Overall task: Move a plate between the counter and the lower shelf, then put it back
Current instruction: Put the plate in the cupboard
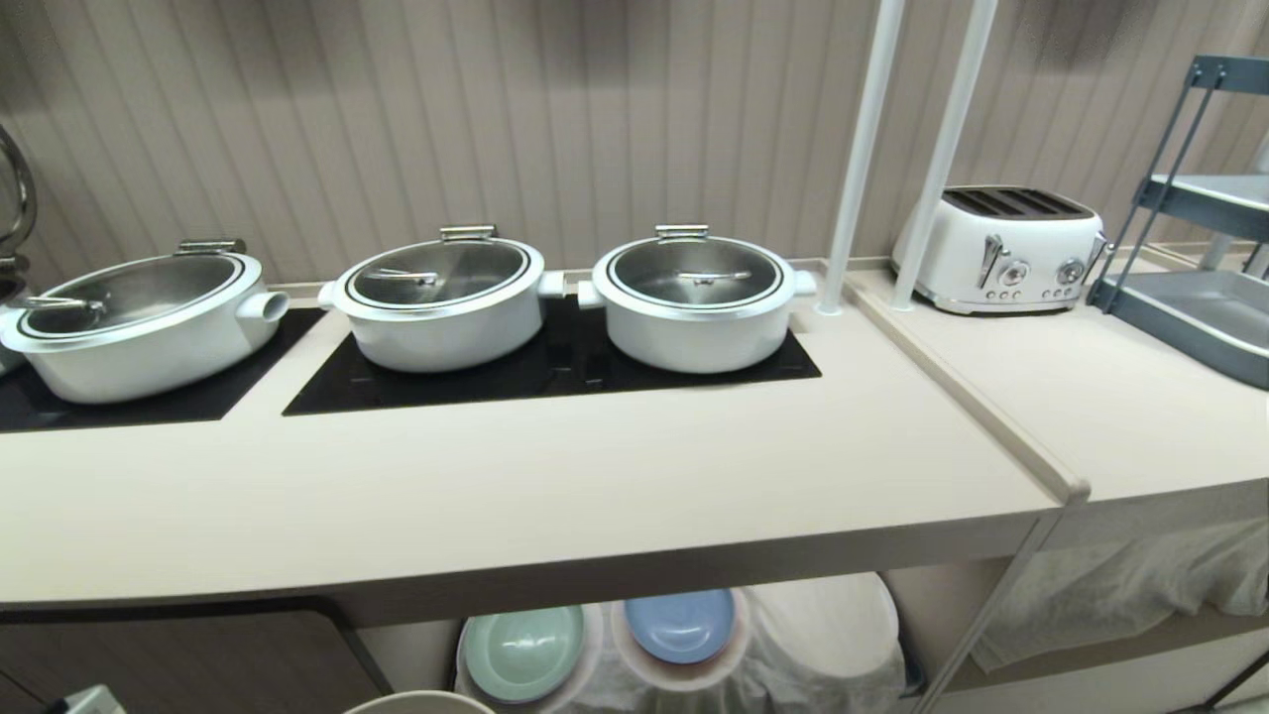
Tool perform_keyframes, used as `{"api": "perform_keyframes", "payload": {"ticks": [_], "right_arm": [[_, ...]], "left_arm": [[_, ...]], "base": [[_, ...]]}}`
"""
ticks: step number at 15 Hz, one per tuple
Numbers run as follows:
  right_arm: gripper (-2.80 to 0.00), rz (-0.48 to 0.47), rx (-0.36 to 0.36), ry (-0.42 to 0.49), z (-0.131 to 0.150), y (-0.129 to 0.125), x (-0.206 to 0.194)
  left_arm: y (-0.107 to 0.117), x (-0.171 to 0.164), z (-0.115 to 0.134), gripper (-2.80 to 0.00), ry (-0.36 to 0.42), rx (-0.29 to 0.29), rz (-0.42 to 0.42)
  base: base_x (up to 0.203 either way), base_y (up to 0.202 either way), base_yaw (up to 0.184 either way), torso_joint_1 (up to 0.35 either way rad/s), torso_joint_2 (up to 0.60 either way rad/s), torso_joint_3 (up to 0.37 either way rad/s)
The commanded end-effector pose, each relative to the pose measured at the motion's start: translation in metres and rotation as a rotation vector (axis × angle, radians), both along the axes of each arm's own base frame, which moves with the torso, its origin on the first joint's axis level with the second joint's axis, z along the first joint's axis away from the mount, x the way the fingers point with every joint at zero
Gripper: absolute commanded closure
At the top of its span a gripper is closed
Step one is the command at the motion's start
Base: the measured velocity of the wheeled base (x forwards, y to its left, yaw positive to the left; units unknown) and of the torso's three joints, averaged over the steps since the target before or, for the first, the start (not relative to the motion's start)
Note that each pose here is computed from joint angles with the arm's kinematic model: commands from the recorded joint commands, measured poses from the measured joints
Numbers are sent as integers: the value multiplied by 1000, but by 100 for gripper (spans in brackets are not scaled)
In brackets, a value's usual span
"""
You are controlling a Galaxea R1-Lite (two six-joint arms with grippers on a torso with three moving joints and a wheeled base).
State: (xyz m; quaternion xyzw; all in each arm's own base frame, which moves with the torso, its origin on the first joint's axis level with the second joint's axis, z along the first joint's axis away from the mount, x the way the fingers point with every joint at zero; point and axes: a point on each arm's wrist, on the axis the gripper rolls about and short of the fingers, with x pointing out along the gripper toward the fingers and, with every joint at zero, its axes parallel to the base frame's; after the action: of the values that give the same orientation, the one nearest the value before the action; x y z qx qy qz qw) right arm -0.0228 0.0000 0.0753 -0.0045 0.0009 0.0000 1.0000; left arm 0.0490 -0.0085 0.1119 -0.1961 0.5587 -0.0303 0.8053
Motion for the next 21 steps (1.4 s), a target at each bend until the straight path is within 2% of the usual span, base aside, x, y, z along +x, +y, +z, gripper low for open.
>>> {"api": "perform_keyframes", "payload": {"ticks": [1,14,21], "right_arm": [[0,0,0,0,0,0,0],[0,0,0,0,0,0,0],[0,0,0,0,0,0,0]], "left_arm": [[0,-1,-1,0,8,-2,1],[0,-2,-1,0,-2,-2,1],[0,-3,-2,0,3,-2,1]], "base": [[0,0,0,-128,291,154],[0,0,0,-159,341,180],[0,0,0,-238,521,279]]}}
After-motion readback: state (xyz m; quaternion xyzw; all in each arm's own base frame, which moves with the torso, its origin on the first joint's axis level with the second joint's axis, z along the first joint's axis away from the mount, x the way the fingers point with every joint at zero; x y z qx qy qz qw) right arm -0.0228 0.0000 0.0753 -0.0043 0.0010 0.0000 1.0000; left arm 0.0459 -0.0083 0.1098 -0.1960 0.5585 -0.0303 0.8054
